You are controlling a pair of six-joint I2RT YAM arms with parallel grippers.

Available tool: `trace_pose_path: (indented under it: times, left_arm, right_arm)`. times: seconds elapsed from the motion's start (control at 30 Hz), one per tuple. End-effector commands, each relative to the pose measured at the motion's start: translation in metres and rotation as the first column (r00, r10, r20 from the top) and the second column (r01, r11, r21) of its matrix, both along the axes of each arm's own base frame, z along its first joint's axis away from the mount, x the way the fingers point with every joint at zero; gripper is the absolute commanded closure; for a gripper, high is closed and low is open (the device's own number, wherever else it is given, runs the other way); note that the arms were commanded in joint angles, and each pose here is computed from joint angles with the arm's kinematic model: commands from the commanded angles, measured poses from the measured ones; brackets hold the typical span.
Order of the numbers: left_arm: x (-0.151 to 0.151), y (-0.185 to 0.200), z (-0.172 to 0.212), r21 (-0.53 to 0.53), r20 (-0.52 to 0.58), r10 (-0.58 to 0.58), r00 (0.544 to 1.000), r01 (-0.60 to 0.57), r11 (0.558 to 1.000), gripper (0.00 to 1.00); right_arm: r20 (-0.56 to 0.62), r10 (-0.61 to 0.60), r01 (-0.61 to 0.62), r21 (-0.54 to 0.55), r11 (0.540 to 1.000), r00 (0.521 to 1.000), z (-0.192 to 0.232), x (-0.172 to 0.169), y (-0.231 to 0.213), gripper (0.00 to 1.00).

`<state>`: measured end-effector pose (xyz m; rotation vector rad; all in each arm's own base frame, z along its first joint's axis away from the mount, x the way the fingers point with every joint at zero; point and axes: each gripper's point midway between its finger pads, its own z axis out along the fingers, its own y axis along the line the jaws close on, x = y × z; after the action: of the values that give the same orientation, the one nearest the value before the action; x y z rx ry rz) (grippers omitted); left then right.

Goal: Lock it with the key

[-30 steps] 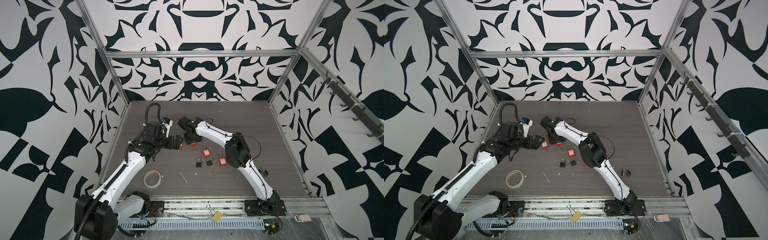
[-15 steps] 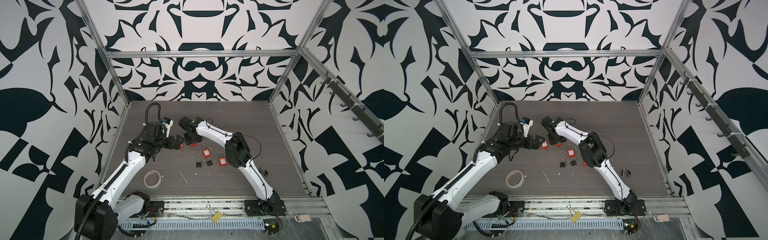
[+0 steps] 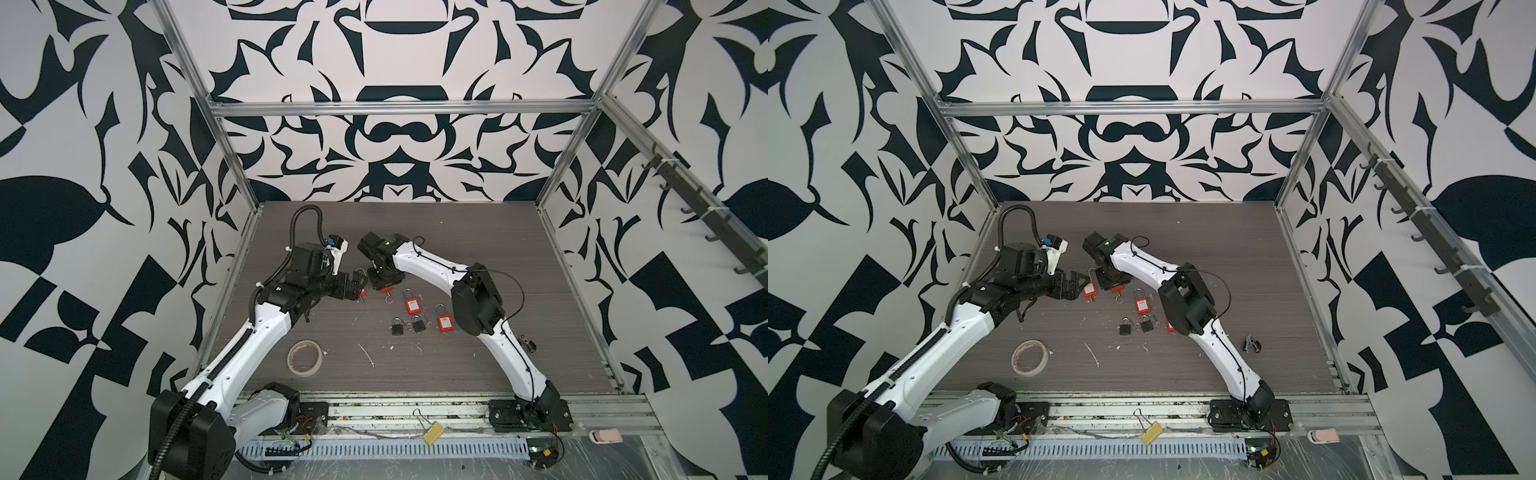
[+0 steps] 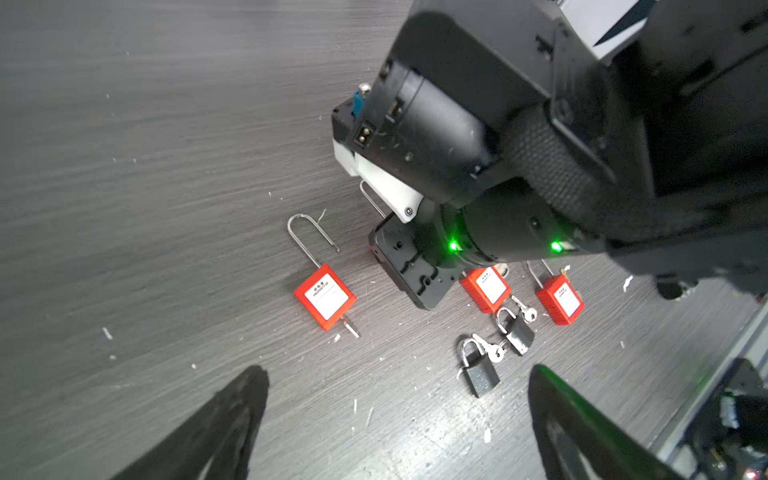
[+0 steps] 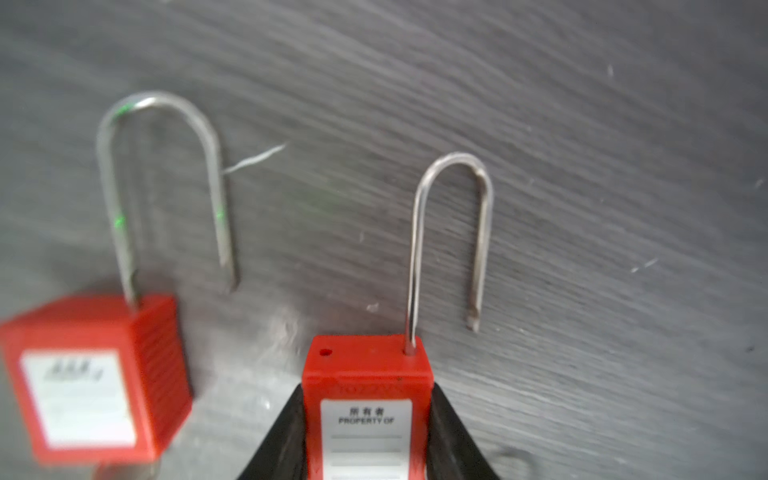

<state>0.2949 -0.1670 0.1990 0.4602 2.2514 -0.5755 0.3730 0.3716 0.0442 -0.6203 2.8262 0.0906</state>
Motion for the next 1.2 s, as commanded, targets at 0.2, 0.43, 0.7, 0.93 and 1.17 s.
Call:
trace_pose_path:
  times: [0.2, 0.43, 0.7, 0.93, 1.17]
  left_arm:
    - [-0.018, 0.000, 0.055, 0.160, 0.351, -0.237, 0.906, 0.192, 0.968, 0.03]
    - [-0.054, -0.026, 0.060, 0.200, 0.426, -0.493, 0.759, 0.452, 0.869, 0.14]
    - [-0.083, -0.051, 0.070, 0.113, 0.469, -0.622, 0.627, 0.656, 0.747, 0.31]
    - [-0.102, -0.069, 0.074, 0.034, 0.483, -0.689, 0.540, 0.775, 0.631, 0.42]
    - [-0.108, -0.081, 0.071, 0.030, 0.468, -0.721, 0.511, 0.806, 0.591, 0.48]
  right_arm:
    - [0.219, 0.485, -0.511, 0.083, 0.855, 0.847, 0.136, -0.039, -0.012, 0.70]
    - [0.301, 0.736, -0.780, 0.048, 0.623, 0.607, 0.168, -0.098, -0.040, 0.80]
    - [0.578, 0.760, -0.903, -0.087, 0.421, 0.298, 0.210, -0.148, -0.068, 0.85]
    - [0.546, 0.786, -0.912, -0.093, 0.400, 0.290, 0.212, -0.165, -0.083, 0.85]
    - [0.557, 0.787, -0.909, -0.127, 0.398, 0.267, 0.220, -0.166, -0.084, 0.85]
